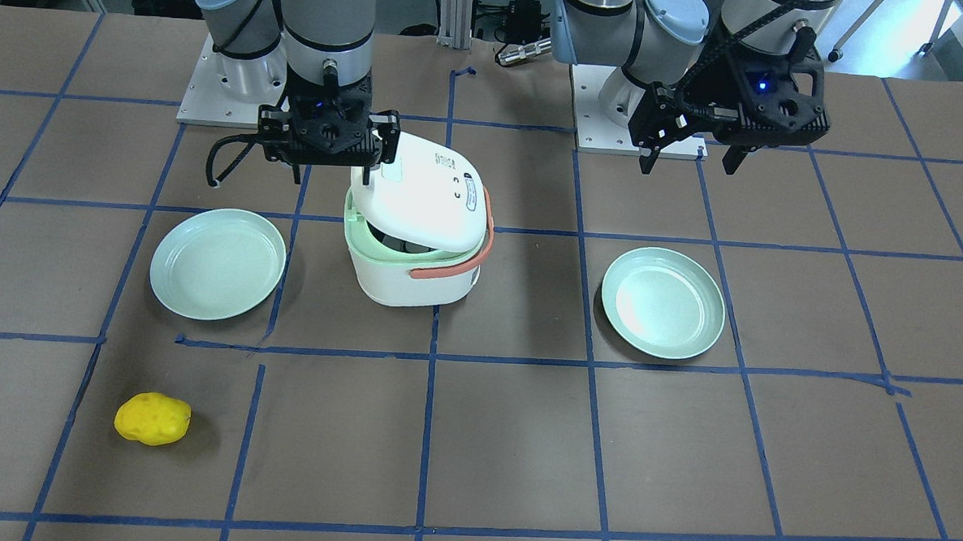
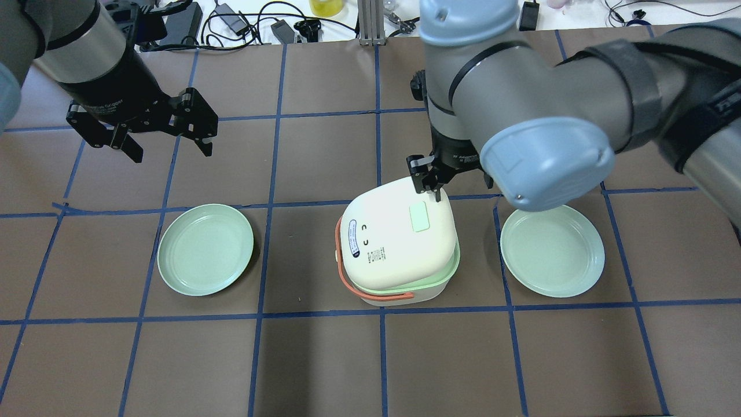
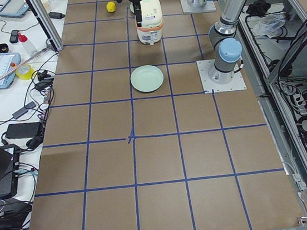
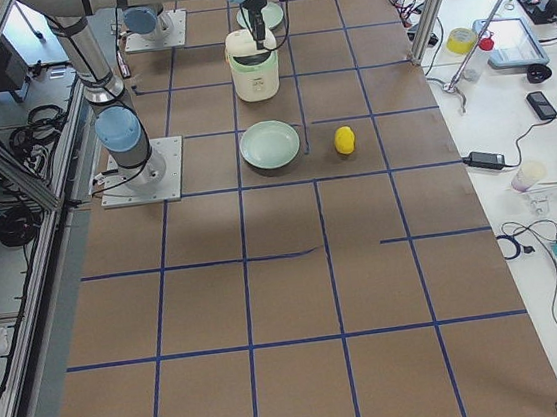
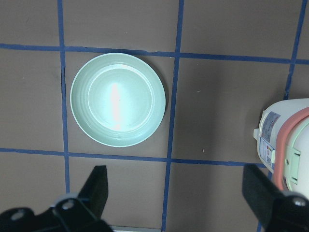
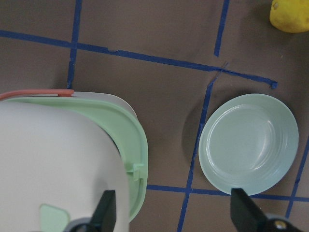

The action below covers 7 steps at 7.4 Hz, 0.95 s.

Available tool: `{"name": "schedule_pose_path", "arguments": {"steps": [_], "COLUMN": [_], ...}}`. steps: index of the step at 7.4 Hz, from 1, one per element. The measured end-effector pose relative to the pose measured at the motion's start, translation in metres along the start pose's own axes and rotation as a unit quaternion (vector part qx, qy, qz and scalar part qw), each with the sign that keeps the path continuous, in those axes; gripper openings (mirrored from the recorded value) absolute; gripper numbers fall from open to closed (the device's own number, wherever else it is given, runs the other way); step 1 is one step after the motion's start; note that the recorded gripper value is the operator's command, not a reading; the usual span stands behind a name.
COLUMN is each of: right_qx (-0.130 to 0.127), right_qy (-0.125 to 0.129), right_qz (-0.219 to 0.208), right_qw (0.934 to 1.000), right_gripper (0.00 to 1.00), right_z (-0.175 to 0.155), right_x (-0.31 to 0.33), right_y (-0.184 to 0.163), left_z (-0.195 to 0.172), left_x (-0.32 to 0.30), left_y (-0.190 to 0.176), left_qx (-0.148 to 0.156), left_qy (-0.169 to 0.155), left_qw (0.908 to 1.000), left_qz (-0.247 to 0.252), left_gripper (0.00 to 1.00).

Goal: Press rice cooker button

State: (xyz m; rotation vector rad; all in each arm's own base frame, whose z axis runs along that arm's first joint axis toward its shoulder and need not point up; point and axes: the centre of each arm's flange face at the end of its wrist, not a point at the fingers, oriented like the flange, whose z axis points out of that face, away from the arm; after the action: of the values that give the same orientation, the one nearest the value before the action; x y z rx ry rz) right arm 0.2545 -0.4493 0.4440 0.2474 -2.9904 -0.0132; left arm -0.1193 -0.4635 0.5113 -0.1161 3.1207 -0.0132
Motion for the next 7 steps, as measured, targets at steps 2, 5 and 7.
{"name": "schedule_pose_path", "arguments": {"steps": [2, 5, 7], "right_qx": [0.024, 0.057, 0.065], "right_qy": [-0.003, -0.045, -0.049], "right_qz": [0.009, 0.058, 0.074], "right_qw": [0.9997, 0.9957, 0.9940], "right_gripper": [1.00, 1.00, 1.00], "right_z": [-0.033, -0.062, -0.067], "right_x": [0.052, 0.124, 0.137], "right_y": [-0.022, -0.043, -0.045], "left_z": [0.000, 0.000, 0.000], "left_x": [0.000, 0.000, 0.000], "left_y": [0.000, 0.000, 0.000], "left_qx": [0.000, 0.000, 0.000], "left_qy": [0.000, 0.000, 0.000], "left_qw": [1.0000, 1.0000, 1.0000], "left_qz": [0.000, 0.000, 0.000], "left_gripper": [1.00, 1.00, 1.00]}}
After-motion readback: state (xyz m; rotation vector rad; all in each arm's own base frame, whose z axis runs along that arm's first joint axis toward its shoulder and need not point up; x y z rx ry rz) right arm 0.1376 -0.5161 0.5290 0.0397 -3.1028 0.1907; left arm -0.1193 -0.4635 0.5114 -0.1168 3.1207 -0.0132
